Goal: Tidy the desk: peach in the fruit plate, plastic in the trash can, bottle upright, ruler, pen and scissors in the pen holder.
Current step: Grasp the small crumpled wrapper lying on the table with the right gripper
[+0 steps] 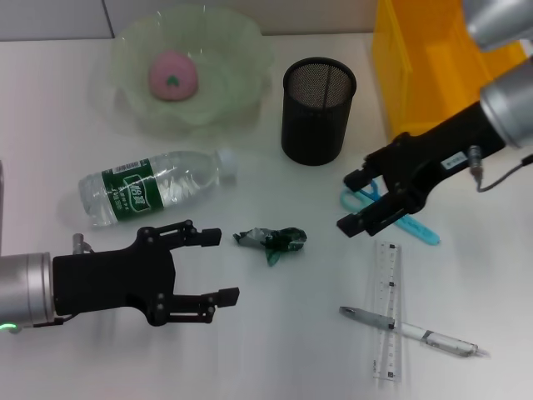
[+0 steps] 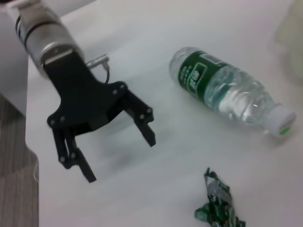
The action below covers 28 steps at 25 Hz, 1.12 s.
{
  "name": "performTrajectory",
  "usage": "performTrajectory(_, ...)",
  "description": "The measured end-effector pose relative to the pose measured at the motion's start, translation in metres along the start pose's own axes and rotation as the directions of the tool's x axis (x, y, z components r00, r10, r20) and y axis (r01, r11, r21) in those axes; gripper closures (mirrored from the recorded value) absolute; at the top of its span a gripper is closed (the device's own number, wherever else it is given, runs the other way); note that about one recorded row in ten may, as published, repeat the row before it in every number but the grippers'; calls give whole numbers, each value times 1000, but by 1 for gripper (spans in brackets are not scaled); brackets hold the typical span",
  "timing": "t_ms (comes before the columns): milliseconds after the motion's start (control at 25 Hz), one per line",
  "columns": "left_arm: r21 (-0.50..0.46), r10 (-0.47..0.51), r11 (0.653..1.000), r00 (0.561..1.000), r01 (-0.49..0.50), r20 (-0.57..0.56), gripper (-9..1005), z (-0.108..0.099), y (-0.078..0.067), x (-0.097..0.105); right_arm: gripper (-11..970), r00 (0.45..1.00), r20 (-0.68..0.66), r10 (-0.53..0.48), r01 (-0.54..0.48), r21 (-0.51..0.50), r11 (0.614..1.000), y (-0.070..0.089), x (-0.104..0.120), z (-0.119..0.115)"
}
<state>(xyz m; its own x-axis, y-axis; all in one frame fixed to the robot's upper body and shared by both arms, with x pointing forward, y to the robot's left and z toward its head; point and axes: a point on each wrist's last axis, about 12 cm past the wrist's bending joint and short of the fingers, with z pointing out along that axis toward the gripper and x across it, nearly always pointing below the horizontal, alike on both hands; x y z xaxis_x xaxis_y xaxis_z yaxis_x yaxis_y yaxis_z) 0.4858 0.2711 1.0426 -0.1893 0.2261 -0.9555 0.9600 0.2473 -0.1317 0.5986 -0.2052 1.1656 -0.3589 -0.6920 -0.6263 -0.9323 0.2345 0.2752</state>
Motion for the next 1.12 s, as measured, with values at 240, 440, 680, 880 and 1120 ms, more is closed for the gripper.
performTrajectory(240,-10,-1,1000,1000,1,0,168,-3,1,0,140,991,-39,-127,128,8,992,4,-15,24)
performTrajectory(440,-11,0,1000,1000,0,-1,170,-2,1,0,140,981,-86,-173,176,27,984,2,-20,46)
performTrajectory(680,-7,1,1000,1000,-1,3,171,-1,1,0,141,973,-55,-224,226,33,974,1,-20,66)
performTrajectory(880,-5,-1,1000,1000,1,5,173,-1,0,0,141,969,-47,-244,246,42,968,1,-18,77)
performTrajectory(1120,-8,-5,1000,1000,5,4,174,-1,0,1,141,962,-35,-272,274,55,960,2,-17,92)
